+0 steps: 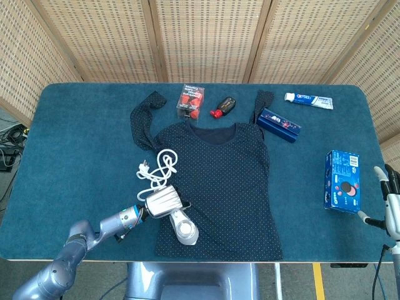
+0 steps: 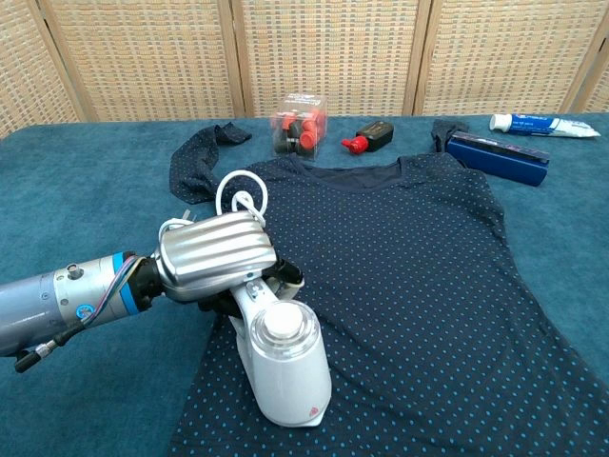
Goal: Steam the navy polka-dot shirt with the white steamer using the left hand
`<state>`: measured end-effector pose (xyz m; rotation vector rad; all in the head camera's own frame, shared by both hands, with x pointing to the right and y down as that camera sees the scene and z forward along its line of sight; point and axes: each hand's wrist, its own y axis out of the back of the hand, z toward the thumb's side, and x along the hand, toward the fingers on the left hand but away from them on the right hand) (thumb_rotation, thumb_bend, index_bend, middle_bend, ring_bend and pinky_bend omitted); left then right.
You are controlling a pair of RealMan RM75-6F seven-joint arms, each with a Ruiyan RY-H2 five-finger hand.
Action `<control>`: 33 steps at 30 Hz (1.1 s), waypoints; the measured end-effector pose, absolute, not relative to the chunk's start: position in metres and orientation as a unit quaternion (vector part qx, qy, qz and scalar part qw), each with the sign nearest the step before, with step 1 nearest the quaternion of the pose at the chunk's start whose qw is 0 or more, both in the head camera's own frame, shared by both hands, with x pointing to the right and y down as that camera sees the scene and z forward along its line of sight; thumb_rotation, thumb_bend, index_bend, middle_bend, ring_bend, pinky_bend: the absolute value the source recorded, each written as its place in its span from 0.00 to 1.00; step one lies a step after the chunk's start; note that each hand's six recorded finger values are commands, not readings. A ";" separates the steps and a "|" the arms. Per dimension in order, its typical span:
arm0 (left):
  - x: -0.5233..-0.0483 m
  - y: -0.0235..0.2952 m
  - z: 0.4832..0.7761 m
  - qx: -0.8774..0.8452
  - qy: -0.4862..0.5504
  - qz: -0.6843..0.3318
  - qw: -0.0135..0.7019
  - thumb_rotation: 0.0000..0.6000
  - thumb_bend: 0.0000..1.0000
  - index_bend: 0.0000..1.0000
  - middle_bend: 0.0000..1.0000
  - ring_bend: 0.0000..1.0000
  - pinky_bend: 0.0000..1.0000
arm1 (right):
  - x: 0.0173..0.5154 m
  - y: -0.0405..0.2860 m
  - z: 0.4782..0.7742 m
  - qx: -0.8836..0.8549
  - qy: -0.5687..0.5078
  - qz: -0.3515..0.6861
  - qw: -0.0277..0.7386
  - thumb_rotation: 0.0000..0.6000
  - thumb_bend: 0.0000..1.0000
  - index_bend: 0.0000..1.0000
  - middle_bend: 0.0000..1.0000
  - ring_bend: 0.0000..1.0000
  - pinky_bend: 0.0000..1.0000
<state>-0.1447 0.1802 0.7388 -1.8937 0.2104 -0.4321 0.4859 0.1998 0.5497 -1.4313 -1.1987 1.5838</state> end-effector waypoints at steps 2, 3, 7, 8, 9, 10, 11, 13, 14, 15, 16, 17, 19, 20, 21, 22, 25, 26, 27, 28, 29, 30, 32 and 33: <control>-0.140 0.184 0.738 -0.806 0.088 -0.176 0.558 1.00 0.80 1.00 0.97 0.90 1.00 | 0.486 0.200 0.550 -0.550 -0.460 0.609 0.340 1.00 0.00 0.03 0.00 0.00 0.00; -0.139 0.185 0.739 -0.806 0.087 -0.176 0.558 1.00 0.80 1.00 0.97 0.90 1.00 | 0.486 0.200 0.550 -0.550 -0.460 0.609 0.340 1.00 0.00 0.03 0.00 0.00 0.00; -0.136 0.185 0.741 -0.805 0.083 -0.179 0.560 1.00 0.80 1.00 0.97 0.90 1.00 | 0.486 0.200 0.550 -0.550 -0.461 0.608 0.340 1.00 0.00 0.03 0.00 0.00 0.00; -0.136 0.184 0.742 -0.804 0.081 -0.181 0.561 1.00 0.80 1.00 0.97 0.90 1.00 | 0.486 0.200 0.550 -0.549 -0.461 0.609 0.340 1.00 0.00 0.03 0.00 0.00 0.00; -0.137 0.183 0.742 -0.801 0.080 -0.183 0.564 1.00 0.80 1.00 0.97 0.90 1.00 | 0.487 0.200 0.550 -0.549 -0.461 0.609 0.340 1.00 0.00 0.03 0.00 0.00 0.00; -0.138 0.182 0.743 -0.800 0.079 -0.185 0.566 1.00 0.80 1.00 0.97 0.90 1.00 | 0.487 0.200 0.550 -0.549 -0.461 0.609 0.339 1.00 0.00 0.03 0.00 0.00 0.00; -0.139 0.180 0.744 -0.798 0.078 -0.188 0.567 1.00 0.80 1.00 0.97 0.90 1.00 | 0.487 0.200 0.550 -0.549 -0.461 0.609 0.339 1.00 0.00 0.03 0.00 0.00 0.00; -0.143 0.175 0.745 -0.794 0.078 -0.197 0.571 1.00 0.80 1.00 0.97 0.90 1.00 | 0.487 0.200 0.550 -0.549 -0.462 0.609 0.339 1.00 0.00 0.03 0.00 0.00 0.00; -0.145 0.173 0.745 -0.792 0.079 -0.201 0.572 1.00 0.80 1.00 0.97 0.90 1.00 | 0.487 0.200 0.550 -0.549 -0.461 0.609 0.339 1.00 0.00 0.03 0.00 0.00 0.00; -0.148 0.170 0.746 -0.790 0.080 -0.205 0.572 1.00 0.80 1.00 0.97 0.90 1.00 | 0.487 0.200 0.550 -0.549 -0.461 0.609 0.339 1.00 0.00 0.03 0.00 0.00 0.00; -0.151 0.167 0.746 -0.788 0.081 -0.212 0.573 1.00 0.80 1.00 0.97 0.90 1.00 | 0.487 0.200 0.550 -0.549 -0.461 0.609 0.339 1.00 0.00 0.03 0.00 0.00 0.00; -0.154 0.164 0.747 -0.786 0.082 -0.217 0.574 1.00 0.80 1.00 0.97 0.90 1.00 | 0.487 0.200 0.550 -0.550 -0.460 0.609 0.339 1.00 0.00 0.03 0.00 0.00 0.00; -0.161 0.158 0.749 -0.781 0.085 -0.229 0.575 1.00 0.80 1.00 0.97 0.90 1.00 | 0.486 0.200 0.551 -0.550 -0.459 0.609 0.339 1.00 0.00 0.03 0.00 0.00 0.00; -0.164 0.155 0.749 -0.779 0.086 -0.235 0.575 1.00 0.80 1.00 0.97 0.90 1.00 | 0.486 0.200 0.551 -0.551 -0.458 0.610 0.339 1.00 0.00 0.03 0.00 0.00 0.00; -0.168 0.152 0.750 -0.777 0.089 -0.242 0.575 1.00 0.80 1.00 0.97 0.90 1.00 | 0.485 0.200 0.552 -0.551 -0.458 0.610 0.339 1.00 0.00 0.03 0.00 0.00 0.00; -0.171 0.149 0.750 -0.775 0.091 -0.246 0.575 1.00 0.80 1.00 0.97 0.90 1.00 | 0.485 0.200 0.552 -0.551 -0.457 0.610 0.339 1.00 0.00 0.03 0.00 0.00 0.00; -0.179 0.142 0.749 -0.771 0.099 -0.257 0.574 1.00 0.80 1.00 0.97 0.90 1.00 | 0.484 0.200 0.553 -0.551 -0.456 0.610 0.340 1.00 0.00 0.03 0.00 0.00 0.00; -0.181 0.140 0.749 -0.770 0.102 -0.260 0.574 1.00 0.80 1.00 0.97 0.90 1.00 | 0.484 0.200 0.553 -0.551 -0.456 0.610 0.340 1.00 0.00 0.03 0.00 0.00 0.00; -0.183 0.139 0.749 -0.770 0.104 -0.263 0.573 1.00 0.80 1.00 0.97 0.90 1.00 | 0.484 0.200 0.553 -0.552 -0.456 0.611 0.340 1.00 0.00 0.03 0.00 0.00 0.00; -0.184 0.138 0.749 -0.769 0.106 -0.265 0.572 1.00 0.80 1.00 0.97 0.90 1.00 | 0.483 0.200 0.554 -0.552 -0.455 0.611 0.340 1.00 0.00 0.03 0.00 0.00 0.00; -0.185 0.137 0.749 -0.769 0.107 -0.267 0.571 1.00 0.80 1.00 0.97 0.90 1.00 | 0.483 0.200 0.554 -0.552 -0.454 0.611 0.340 1.00 0.00 0.03 0.00 0.00 0.00; -0.186 0.138 0.749 -0.770 0.108 -0.267 0.570 1.00 0.80 1.00 0.97 0.90 1.00 | 0.483 0.200 0.554 -0.552 -0.454 0.611 0.340 1.00 0.00 0.03 0.00 0.00 0.00; -0.186 0.139 0.750 -0.771 0.107 -0.266 0.568 1.00 0.80 1.00 0.97 0.90 1.00 | 0.483 0.200 0.554 -0.552 -0.454 0.611 0.340 1.00 0.00 0.03 0.00 0.00 0.00; -0.185 0.141 0.750 -0.772 0.106 -0.265 0.568 1.00 0.80 1.00 0.97 0.90 1.00 | 0.483 0.200 0.554 -0.552 -0.454 0.611 0.340 1.00 0.00 0.03 0.00 0.00 0.00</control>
